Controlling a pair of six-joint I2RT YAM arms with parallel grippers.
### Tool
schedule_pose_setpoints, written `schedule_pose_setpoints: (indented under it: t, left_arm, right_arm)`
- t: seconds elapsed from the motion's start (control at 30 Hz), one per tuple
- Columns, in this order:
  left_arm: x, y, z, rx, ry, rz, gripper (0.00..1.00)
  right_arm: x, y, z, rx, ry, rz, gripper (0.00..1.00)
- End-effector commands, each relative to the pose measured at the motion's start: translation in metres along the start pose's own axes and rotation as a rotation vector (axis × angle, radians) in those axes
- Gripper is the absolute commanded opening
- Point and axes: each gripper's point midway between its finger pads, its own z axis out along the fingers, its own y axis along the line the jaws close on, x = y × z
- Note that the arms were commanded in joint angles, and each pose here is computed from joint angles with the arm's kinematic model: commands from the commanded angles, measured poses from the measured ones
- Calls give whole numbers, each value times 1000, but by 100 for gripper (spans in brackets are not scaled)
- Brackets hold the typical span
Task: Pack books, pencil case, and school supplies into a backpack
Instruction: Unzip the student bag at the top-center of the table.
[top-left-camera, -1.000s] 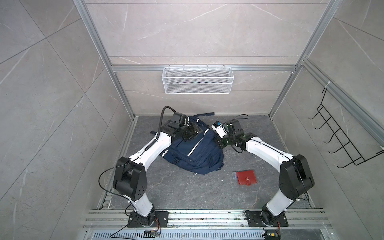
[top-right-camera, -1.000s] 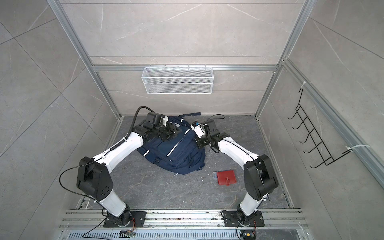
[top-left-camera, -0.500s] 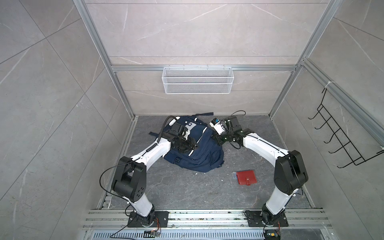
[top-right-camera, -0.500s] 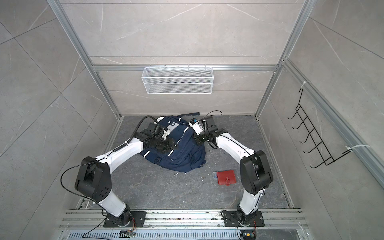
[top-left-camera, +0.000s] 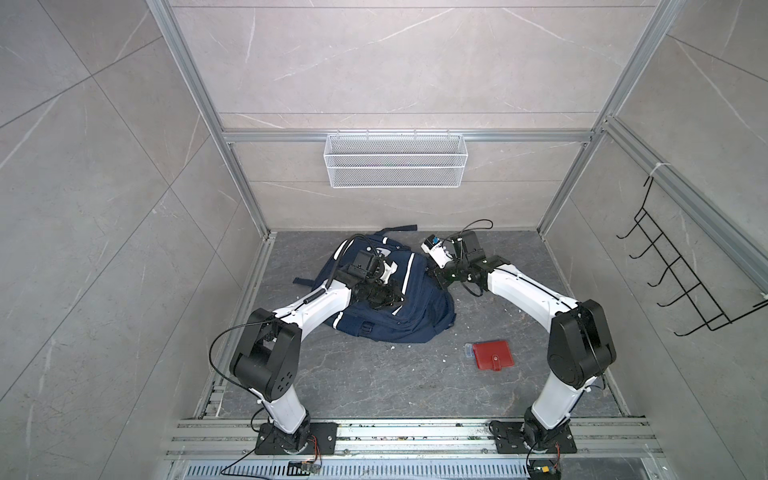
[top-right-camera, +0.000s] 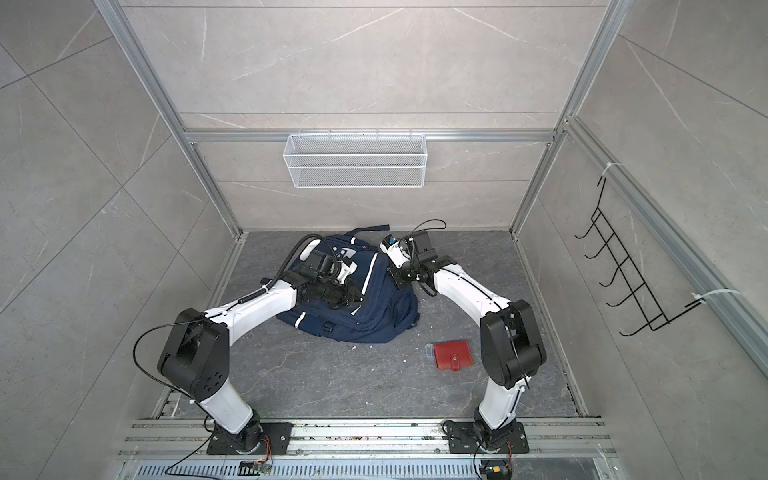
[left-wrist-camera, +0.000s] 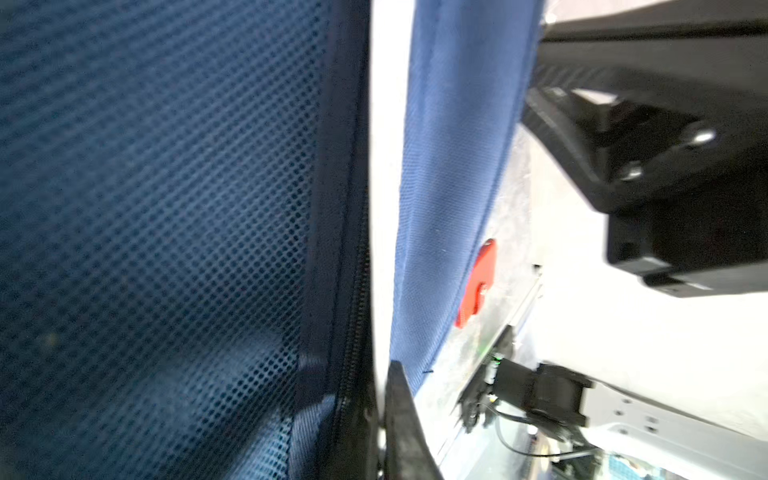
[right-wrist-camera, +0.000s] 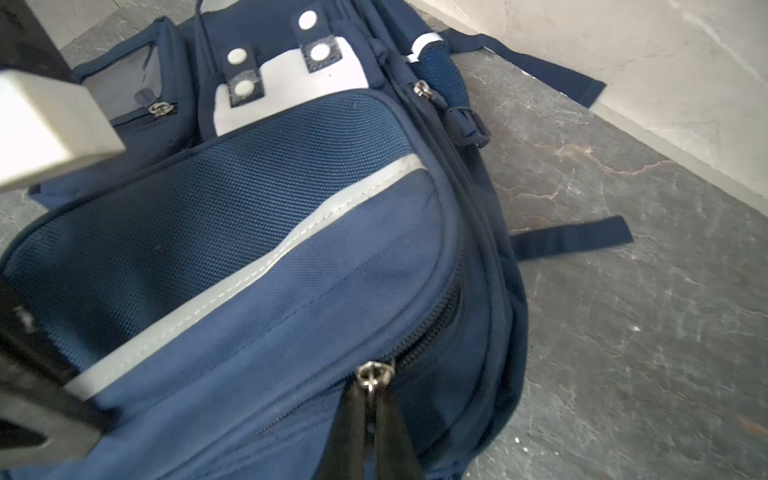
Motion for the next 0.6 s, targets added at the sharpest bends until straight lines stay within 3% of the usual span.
schedule_pose_setpoints:
  t: [0.0,0.27,0.57]
  left_arm:
    - [-33,-58,-26,190,-123,67,0]
    - [-101,-76,-61,318,-387,-94,0]
    - [-135,-84,-63,362,-456,-172,0]
  right_arm:
    - [-3,21,-3,-76,3,-45,0]
    - [26,43,-18,-98,49,-54,0]
    - [34,99,-27,-160,62,-99,0]
